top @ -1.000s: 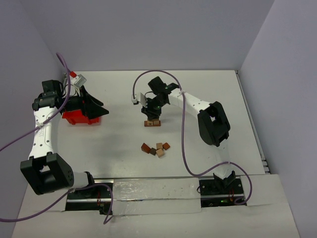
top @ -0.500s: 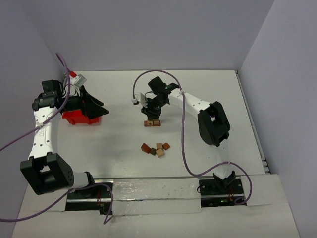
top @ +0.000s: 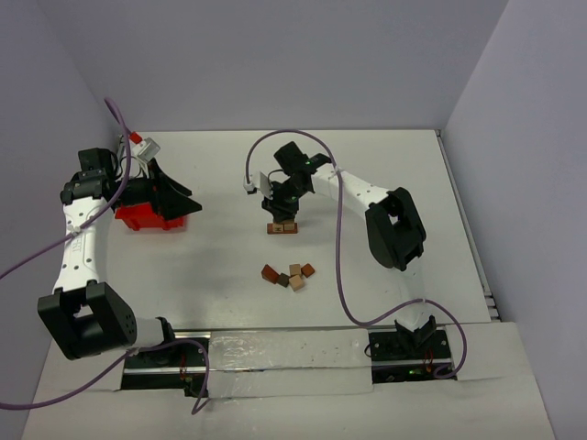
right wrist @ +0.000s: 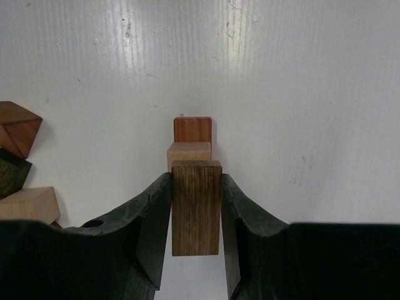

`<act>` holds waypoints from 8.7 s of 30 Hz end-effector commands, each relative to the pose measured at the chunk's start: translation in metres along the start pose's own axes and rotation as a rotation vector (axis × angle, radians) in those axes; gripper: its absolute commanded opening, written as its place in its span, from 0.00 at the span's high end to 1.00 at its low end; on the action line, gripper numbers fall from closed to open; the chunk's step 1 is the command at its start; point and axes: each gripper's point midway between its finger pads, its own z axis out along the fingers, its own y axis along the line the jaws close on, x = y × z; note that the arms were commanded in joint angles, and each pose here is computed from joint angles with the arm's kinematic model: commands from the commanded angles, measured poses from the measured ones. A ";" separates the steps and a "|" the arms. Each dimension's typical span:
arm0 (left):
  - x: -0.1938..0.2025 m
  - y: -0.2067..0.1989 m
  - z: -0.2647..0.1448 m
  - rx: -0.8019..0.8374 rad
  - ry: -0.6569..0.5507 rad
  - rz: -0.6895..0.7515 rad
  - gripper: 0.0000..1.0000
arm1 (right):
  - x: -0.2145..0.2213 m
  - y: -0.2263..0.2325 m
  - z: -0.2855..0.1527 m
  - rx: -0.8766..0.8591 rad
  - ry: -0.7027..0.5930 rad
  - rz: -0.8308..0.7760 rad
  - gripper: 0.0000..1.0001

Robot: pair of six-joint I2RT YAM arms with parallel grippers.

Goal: Build the wood block tower

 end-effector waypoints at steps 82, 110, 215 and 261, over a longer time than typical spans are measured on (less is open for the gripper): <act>-0.005 0.002 -0.002 -0.009 -0.005 0.050 0.01 | -0.066 0.012 -0.057 0.054 -0.125 -0.096 0.19; 0.100 -0.101 0.139 0.329 0.505 0.679 0.10 | 0.071 0.098 -0.211 0.320 -0.311 0.283 0.00; 0.061 0.018 0.232 0.181 0.721 0.755 0.94 | 0.110 0.065 -0.196 0.246 -0.364 0.587 0.00; 0.093 0.040 0.258 0.121 0.794 0.694 0.76 | 0.113 0.067 -0.188 0.214 -0.337 0.598 0.00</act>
